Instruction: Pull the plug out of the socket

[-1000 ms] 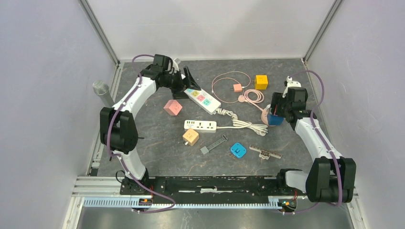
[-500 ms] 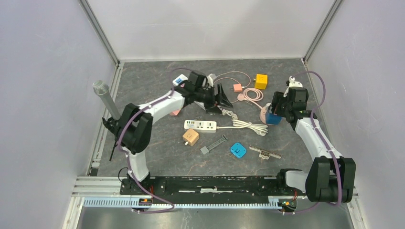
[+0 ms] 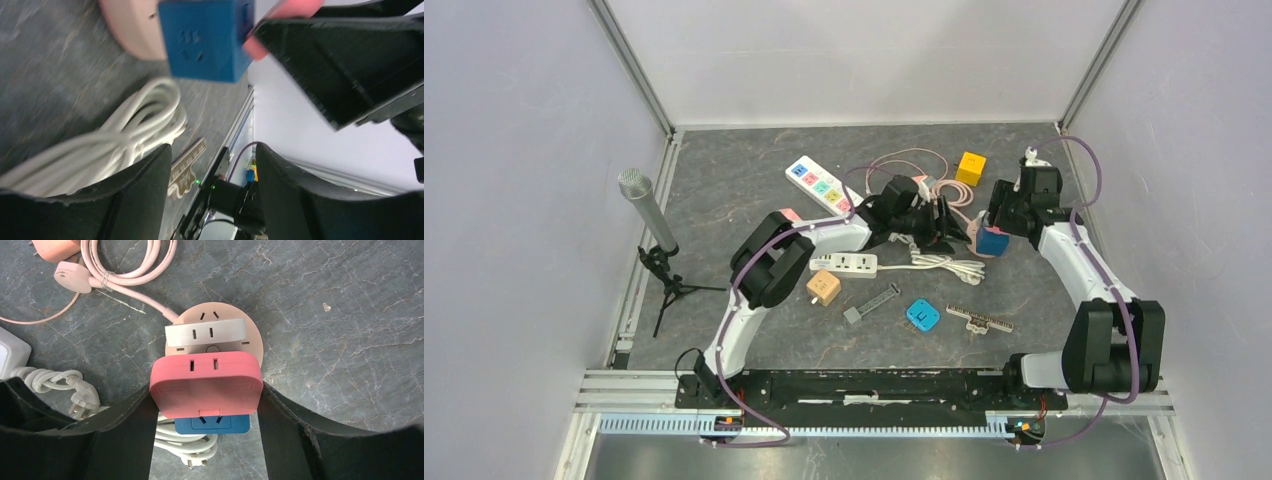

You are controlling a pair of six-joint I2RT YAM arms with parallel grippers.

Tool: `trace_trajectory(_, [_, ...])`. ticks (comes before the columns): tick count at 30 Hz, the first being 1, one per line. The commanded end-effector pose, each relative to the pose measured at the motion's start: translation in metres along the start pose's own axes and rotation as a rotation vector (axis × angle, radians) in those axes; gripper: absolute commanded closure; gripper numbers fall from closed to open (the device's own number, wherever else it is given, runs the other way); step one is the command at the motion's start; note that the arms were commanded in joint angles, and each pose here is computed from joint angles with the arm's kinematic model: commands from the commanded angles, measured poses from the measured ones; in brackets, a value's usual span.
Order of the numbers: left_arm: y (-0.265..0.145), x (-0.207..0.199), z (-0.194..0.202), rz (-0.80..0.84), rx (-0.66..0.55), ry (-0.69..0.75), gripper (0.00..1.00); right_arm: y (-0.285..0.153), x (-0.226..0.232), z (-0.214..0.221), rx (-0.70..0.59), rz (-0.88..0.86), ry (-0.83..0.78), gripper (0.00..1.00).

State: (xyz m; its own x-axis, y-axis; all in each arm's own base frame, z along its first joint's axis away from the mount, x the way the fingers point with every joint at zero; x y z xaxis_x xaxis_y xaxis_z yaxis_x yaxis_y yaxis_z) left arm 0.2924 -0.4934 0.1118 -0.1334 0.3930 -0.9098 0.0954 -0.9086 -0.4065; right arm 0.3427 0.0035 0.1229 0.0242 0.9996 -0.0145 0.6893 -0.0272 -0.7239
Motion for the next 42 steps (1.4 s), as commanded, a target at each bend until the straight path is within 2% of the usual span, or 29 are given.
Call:
trace_trajectory(1, [0.014,-0.054,-0.017,0.176,-0.028,0.056,0.34,0.002,0.013,-0.01,0.038,0.01,0.018,1.0])
trace_trajectory(8, [0.033,-0.04,-0.02,0.163,-0.131,0.101,0.44,0.006,0.015,-0.002,0.1,0.041,0.04,1.0])
trace_trajectory(12, [0.043,-0.019,-0.028,0.099,-0.199,0.023,0.51,0.006,0.016,0.0,0.102,0.044,0.055,1.0])
trace_trajectory(16, [0.057,-0.028,-0.024,0.175,-0.162,-0.04,0.54,0.01,0.02,0.009,0.122,0.028,0.073,1.0])
trace_trajectory(23, [0.068,-0.019,-0.027,0.141,-0.181,-0.065,0.54,0.013,0.027,0.01,0.13,-0.01,0.083,1.0])
trace_trajectory(27, [0.075,0.007,-0.031,-0.016,-0.194,-0.115,0.57,0.012,0.029,0.004,0.119,-0.031,0.065,1.0])
trace_trajectory(31, [0.074,0.05,-0.027,-0.234,-0.181,-0.165,0.61,0.007,0.027,-0.015,0.084,-0.027,0.037,1.0])
trace_trajectory(37, [0.08,0.081,-0.017,-0.355,-0.094,-0.186,0.61,-0.001,0.031,-0.048,0.033,-0.06,0.017,1.0])
trace_trajectory(42, [0.075,0.099,-0.016,-0.441,-0.092,-0.182,0.62,0.0,0.031,-0.059,0.025,-0.095,0.028,1.0])
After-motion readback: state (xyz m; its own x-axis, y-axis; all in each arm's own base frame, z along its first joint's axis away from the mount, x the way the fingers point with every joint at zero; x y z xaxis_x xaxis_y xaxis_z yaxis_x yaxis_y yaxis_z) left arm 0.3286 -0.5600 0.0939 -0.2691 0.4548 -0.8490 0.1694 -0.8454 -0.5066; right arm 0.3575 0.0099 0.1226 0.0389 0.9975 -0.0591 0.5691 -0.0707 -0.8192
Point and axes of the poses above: each gripper's point midway between its finger pads, its own y axis out along the fingers, its own x axis along the line the jaws close on, z = x × y, the point moved 1 cm from there along -y, back along the fingers, and after that the axes turned 15 degrees about -y, right-handed, at the moved point
